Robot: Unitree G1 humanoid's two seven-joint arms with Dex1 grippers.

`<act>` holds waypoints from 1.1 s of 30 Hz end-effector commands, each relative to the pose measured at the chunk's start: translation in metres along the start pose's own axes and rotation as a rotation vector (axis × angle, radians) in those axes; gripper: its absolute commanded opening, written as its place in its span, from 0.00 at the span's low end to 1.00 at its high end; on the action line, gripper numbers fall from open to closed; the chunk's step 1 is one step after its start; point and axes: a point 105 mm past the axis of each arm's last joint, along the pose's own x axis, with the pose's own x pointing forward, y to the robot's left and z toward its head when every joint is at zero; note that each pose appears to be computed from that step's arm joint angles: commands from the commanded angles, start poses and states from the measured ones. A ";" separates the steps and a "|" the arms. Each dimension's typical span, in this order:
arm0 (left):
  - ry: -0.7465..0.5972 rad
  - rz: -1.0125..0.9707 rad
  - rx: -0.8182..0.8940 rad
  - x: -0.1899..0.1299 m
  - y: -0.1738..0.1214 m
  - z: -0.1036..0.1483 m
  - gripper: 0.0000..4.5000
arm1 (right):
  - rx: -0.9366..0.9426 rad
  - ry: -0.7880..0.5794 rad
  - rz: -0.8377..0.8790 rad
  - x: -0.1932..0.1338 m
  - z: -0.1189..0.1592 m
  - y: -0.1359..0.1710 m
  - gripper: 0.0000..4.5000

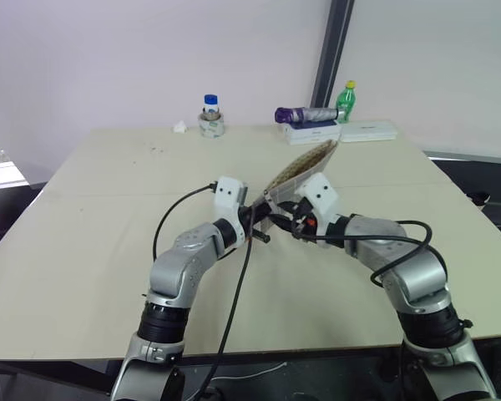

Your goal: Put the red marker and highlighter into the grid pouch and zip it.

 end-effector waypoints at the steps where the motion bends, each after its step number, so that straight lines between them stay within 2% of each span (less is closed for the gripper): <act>1: -0.050 -0.044 0.023 -0.002 -0.012 0.014 0.00 | -0.012 -0.050 -0.009 0.001 0.014 -0.002 0.01; 6: -0.043 -0.035 0.034 -0.005 -0.009 0.012 0.00 | -0.014 -0.039 -0.043 -0.003 0.012 -0.011 0.01; 15: 0.080 0.017 0.284 -0.024 0.021 -0.013 0.00 | -0.132 -0.029 -0.173 -0.042 0.028 -0.059 0.01; 19: 0.108 0.027 0.340 -0.035 0.031 -0.022 0.00 | -0.172 0.002 -0.316 -0.063 0.030 -0.096 0.01; 22: 0.109 0.013 0.352 -0.043 0.032 -0.025 0.00 | -0.169 0.073 -0.498 -0.083 0.019 -0.137 0.01; 24: 0.110 0.008 0.357 -0.047 0.031 -0.027 0.00 | -0.172 0.107 -0.560 -0.091 0.012 -0.151 0.01; 28: 0.106 0.004 0.372 -0.050 0.031 -0.027 0.00 | -0.196 0.111 -0.543 -0.088 0.009 -0.149 0.01; 30: 0.096 0.009 0.399 -0.050 0.031 -0.025 0.00 | -0.178 0.097 -0.438 -0.080 0.007 -0.133 0.01; 33: 0.081 0.020 0.453 -0.051 0.033 -0.021 0.00 | -0.115 0.093 -0.275 -0.073 0.000 -0.107 0.22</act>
